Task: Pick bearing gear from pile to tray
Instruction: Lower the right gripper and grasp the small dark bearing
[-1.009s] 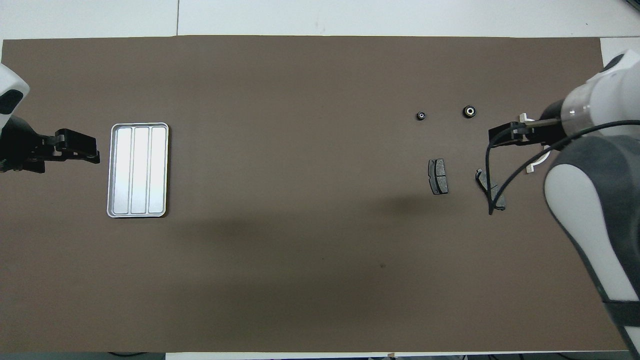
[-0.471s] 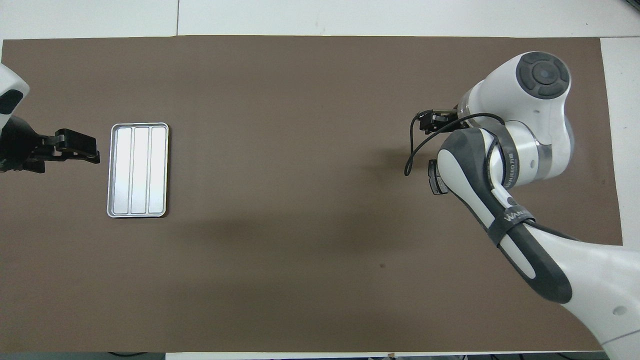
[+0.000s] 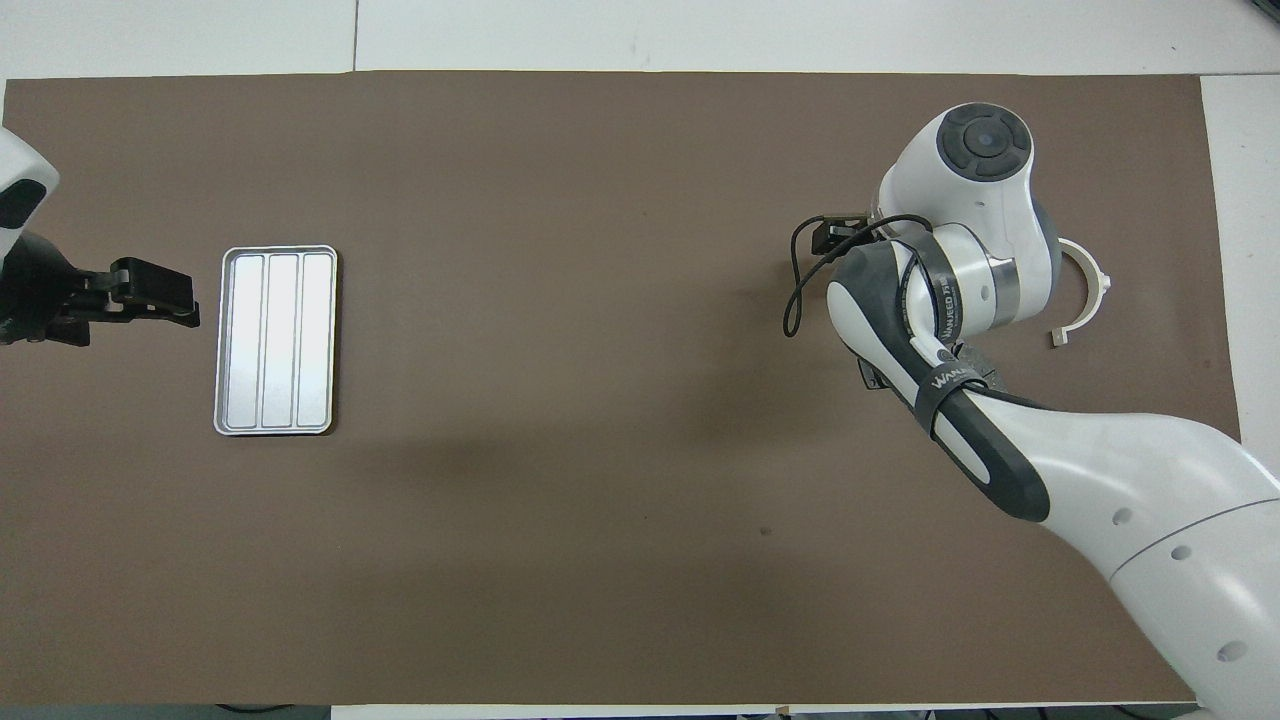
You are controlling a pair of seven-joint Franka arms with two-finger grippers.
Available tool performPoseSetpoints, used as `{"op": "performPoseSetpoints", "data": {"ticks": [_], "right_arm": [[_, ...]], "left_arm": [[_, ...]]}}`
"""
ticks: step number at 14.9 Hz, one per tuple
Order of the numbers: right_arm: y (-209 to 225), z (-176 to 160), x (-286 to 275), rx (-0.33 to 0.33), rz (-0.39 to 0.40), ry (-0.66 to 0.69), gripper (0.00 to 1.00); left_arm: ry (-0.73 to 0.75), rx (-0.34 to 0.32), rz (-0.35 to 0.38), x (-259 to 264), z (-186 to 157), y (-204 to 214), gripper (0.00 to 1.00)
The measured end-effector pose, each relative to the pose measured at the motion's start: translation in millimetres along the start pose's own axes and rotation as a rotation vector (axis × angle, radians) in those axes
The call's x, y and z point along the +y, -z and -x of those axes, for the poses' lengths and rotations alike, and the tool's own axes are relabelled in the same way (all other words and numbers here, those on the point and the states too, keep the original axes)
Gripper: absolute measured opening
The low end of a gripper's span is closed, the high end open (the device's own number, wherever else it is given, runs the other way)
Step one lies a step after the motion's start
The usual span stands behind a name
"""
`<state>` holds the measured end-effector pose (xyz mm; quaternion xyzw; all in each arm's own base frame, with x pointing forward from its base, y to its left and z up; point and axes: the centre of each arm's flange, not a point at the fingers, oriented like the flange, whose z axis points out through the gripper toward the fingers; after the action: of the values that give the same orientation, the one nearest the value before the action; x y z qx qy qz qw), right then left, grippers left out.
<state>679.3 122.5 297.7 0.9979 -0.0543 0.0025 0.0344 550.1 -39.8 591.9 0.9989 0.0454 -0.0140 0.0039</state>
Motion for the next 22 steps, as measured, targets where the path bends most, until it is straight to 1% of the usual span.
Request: {"op": "performPoseSetpoints", "data": {"ticks": [4,9,12,13,16,18,19,20,21,22], "right_arm": [[-11.8,-11.4,-4.1,-0.037,0.013,-0.001,1.00],[-14.4,-26.0,-7.0,-0.028,0.009,-0.007,1.00],[-16.2,-28.8,-7.8,-0.026,0.007,-0.014,1.00],[-15.5,-29.2,-7.8,-0.024,0.007,-0.016,0.93],[-13.3,-30.3,-8.1,-0.020,0.006,-0.036,0.90],[-13.1,-30.3,-8.5,-0.019,0.005,-0.059,0.81],[-13.2,-30.3,-8.5,-0.019,0.005,-0.064,0.81],[-13.4,-30.3,-8.6,-0.019,0.005,-0.066,0.73],[-13.8,-30.3,-8.9,-0.019,0.005,-0.067,0.70],[-13.7,-30.3,-9.0,-0.019,0.005,-0.067,0.70]], "left_arm": [[0.000,0.000,0.000,0.0,0.0,0.0,1.00],[0.000,0.000,0.000,0.0,0.0,0.0,1.00],[0.000,0.000,0.000,0.0,0.0,0.0,1.00],[0.000,0.000,0.000,0.0,0.0,0.0,1.00],[0.000,0.000,0.000,0.0,0.0,0.0,1.00],[0.000,0.000,0.000,0.0,0.0,0.0,1.00],[0.000,0.000,0.000,0.0,0.0,0.0,1.00],[0.000,0.000,0.000,0.0,0.0,0.0,1.00],[0.000,0.000,0.000,0.0,0.0,0.0,1.00],[0.000,0.000,0.000,0.0,0.0,0.0,1.00]]}}
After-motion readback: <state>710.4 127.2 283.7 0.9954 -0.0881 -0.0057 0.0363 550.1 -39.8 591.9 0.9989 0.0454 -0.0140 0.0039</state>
